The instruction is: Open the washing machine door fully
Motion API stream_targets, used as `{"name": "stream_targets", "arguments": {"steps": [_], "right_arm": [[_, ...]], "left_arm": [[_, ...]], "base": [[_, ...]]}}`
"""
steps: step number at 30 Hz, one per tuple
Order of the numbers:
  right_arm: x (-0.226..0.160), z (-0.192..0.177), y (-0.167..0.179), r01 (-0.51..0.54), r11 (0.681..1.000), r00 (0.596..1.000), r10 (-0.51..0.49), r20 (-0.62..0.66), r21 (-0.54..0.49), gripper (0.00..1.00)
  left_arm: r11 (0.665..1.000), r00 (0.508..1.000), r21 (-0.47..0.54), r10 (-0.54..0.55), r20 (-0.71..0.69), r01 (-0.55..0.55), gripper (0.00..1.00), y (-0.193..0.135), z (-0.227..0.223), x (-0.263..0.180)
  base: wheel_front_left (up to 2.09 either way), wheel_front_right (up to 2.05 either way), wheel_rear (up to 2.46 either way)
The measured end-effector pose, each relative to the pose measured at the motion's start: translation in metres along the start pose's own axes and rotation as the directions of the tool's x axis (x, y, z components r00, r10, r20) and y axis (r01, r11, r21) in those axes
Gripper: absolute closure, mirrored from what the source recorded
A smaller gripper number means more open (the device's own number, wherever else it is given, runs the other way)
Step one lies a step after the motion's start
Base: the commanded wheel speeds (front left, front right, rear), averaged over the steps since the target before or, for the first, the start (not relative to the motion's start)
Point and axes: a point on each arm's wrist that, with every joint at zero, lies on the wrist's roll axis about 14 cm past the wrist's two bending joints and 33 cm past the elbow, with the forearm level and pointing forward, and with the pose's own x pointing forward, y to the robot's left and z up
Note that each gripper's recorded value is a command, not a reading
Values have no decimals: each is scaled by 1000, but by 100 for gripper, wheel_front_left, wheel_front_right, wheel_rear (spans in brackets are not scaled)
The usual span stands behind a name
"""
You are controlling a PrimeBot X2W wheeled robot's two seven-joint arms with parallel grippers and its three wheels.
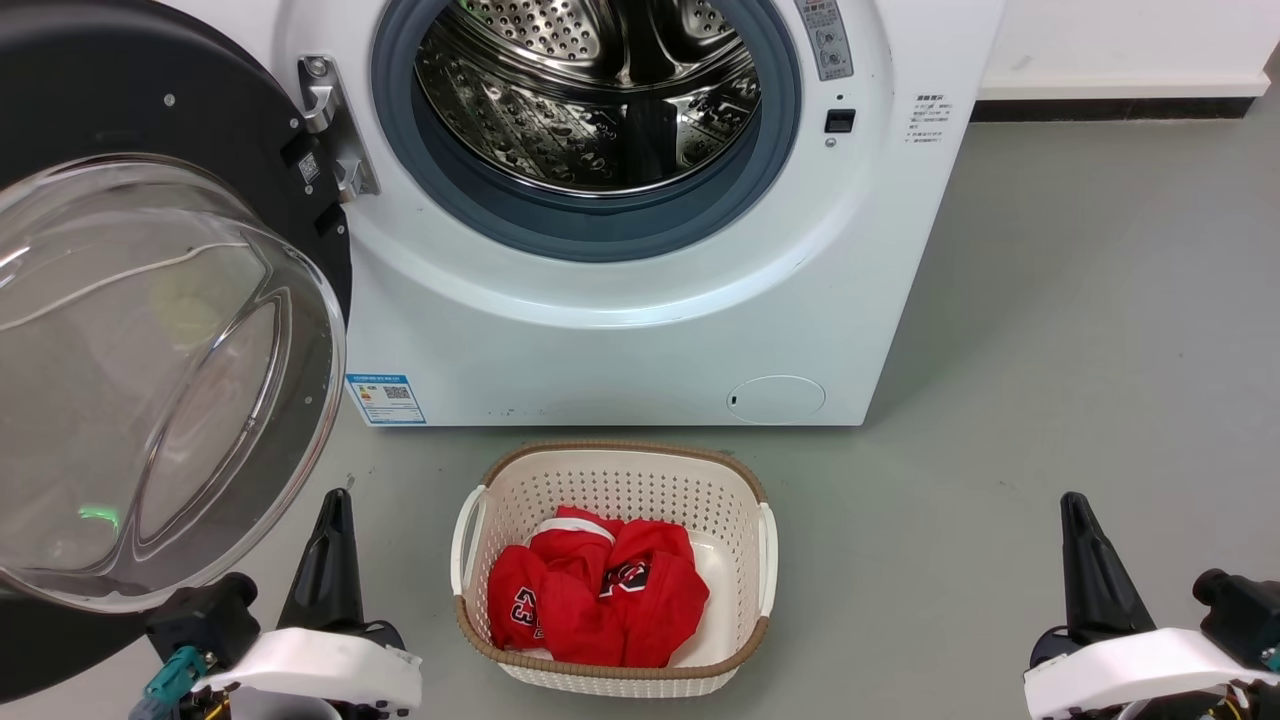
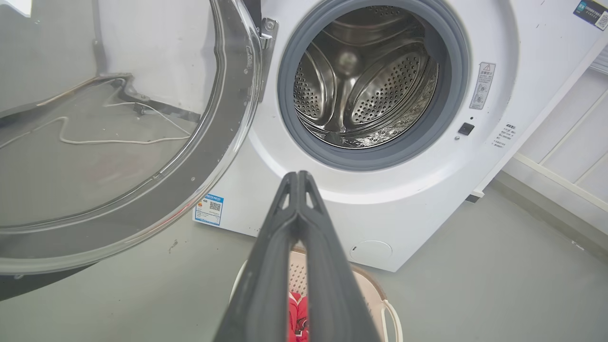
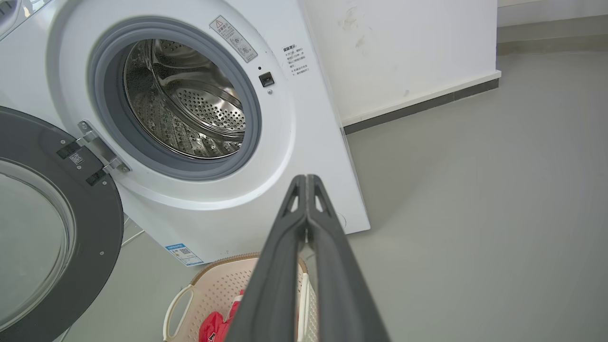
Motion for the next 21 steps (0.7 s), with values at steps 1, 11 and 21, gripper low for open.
{"name": "stream_targets", "arguments": {"steps": [1,11,21], "right_arm": [[0,0,-1,4,1000,1000,-4,1,20,100],[4,2,-4,31,982,1000,-30,-8,188,100],[7,2,-7,50,941,999,-47,-18,335,100]], "left_arm": [[1000,1000,-20,3,-2,-3,100,0,0,0],[981,999,-194,23,-22,-26,100,3,-2,3],[938,998,-342,38,-53,-54,100,6,-7,3]], "base": [[0,0,0],[0,0,0],[0,0,0]]}}
